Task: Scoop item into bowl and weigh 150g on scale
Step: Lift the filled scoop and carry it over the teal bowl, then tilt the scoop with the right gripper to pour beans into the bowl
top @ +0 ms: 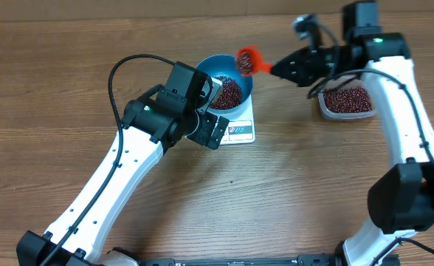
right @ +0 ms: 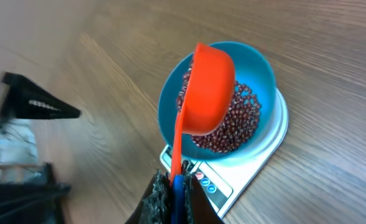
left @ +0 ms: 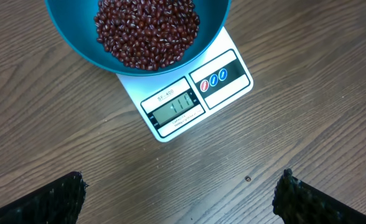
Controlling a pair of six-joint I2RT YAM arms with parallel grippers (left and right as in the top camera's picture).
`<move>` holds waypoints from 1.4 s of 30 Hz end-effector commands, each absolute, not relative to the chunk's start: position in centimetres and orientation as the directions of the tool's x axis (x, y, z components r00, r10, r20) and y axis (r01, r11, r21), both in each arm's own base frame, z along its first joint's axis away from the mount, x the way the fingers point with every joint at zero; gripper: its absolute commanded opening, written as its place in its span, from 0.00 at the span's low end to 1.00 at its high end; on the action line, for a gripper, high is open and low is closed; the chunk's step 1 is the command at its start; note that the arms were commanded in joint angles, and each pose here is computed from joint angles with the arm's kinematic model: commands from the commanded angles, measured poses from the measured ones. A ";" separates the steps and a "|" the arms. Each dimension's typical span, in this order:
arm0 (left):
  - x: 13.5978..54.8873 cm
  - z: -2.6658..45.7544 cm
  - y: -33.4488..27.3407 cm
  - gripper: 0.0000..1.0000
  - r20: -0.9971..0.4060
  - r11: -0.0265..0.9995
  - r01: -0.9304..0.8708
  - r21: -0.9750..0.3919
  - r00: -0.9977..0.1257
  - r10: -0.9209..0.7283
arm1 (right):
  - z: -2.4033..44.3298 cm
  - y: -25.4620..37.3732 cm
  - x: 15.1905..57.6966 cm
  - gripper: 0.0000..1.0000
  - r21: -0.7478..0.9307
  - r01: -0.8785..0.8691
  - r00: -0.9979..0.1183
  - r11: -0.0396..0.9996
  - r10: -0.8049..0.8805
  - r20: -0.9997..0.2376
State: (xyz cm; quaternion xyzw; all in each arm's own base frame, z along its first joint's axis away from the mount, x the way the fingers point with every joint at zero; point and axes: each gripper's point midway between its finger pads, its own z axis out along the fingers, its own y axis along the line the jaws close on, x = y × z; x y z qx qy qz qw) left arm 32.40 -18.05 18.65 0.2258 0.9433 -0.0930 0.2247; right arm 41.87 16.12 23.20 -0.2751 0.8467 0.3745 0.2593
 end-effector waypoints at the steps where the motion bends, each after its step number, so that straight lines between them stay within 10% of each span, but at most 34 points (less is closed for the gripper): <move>1: 32.3 19.4 -17.9 1.00 -0.486 0.883 0.462 -0.083 -0.792 0.369 | 22.1 17.6 42.4 0.04 0.342 -0.666 -0.690 0.663 -0.372 -0.622; 42: 32.3 19.4 -17.9 1.00 -0.485 0.883 0.462 -0.083 -0.792 0.369 | 20.6 21.4 41.8 0.04 0.158 -0.698 -0.636 0.699 -0.504 -0.584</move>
